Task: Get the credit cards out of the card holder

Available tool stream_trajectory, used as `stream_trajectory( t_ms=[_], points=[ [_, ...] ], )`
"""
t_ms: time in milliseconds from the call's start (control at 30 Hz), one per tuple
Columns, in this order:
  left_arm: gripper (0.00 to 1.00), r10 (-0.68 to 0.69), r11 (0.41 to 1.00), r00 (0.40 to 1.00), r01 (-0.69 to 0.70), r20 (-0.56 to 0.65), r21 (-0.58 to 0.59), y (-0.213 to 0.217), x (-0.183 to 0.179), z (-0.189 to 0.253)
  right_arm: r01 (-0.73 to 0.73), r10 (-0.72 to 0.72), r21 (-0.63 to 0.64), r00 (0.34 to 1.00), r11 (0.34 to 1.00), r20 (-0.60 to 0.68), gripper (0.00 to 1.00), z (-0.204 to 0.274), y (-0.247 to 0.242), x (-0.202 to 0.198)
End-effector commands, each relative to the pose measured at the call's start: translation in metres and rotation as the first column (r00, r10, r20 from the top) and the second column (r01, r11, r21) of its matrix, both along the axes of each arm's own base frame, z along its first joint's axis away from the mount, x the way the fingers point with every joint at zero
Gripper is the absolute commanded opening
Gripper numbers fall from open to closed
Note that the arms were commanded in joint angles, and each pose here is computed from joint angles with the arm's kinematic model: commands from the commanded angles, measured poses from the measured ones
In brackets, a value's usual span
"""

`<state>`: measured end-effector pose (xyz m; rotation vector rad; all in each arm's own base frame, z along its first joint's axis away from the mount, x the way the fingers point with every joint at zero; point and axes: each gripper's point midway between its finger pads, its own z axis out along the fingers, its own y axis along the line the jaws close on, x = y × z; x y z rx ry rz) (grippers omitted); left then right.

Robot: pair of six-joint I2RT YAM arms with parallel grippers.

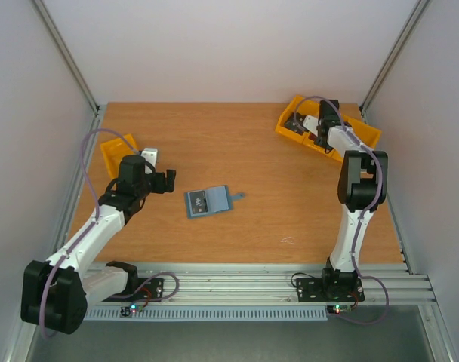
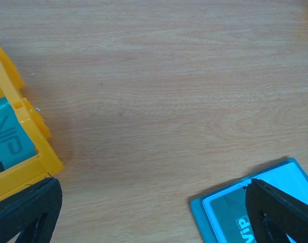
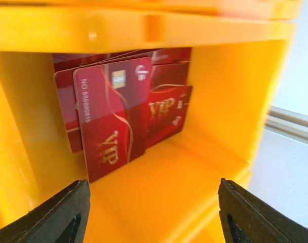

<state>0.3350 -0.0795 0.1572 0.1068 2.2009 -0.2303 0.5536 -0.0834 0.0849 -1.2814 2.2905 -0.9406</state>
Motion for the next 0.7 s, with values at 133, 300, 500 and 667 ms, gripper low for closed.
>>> stream_trajectory(
  t_ms=[133,300,500,667],
  points=[
    [0.99,-0.005,0.999,0.994,0.01,0.107,-0.04,-0.003,0.005,0.038,0.043,-0.081,0.178,0.974,0.983,0.212,0.78,0.115,0.016,-0.002],
    [0.99,-0.001,0.992,0.995,0.013,0.095,-0.122,-0.009,-0.004,0.038,0.127,-0.284,0.47,0.917,0.873,0.28,0.77,0.189,0.06,-0.015],
    [0.99,-0.022,0.939,0.999,0.032,0.034,-0.343,-0.028,-0.021,0.03,0.067,-0.355,0.874,0.926,0.482,0.125,0.75,0.229,0.143,-0.059],
    [0.99,0.016,0.908,1.0,-0.023,-0.018,-0.419,-0.025,-0.023,0.01,0.153,-0.306,0.963,0.949,0.223,-0.08,0.71,0.204,0.212,-0.093]
  ],
)
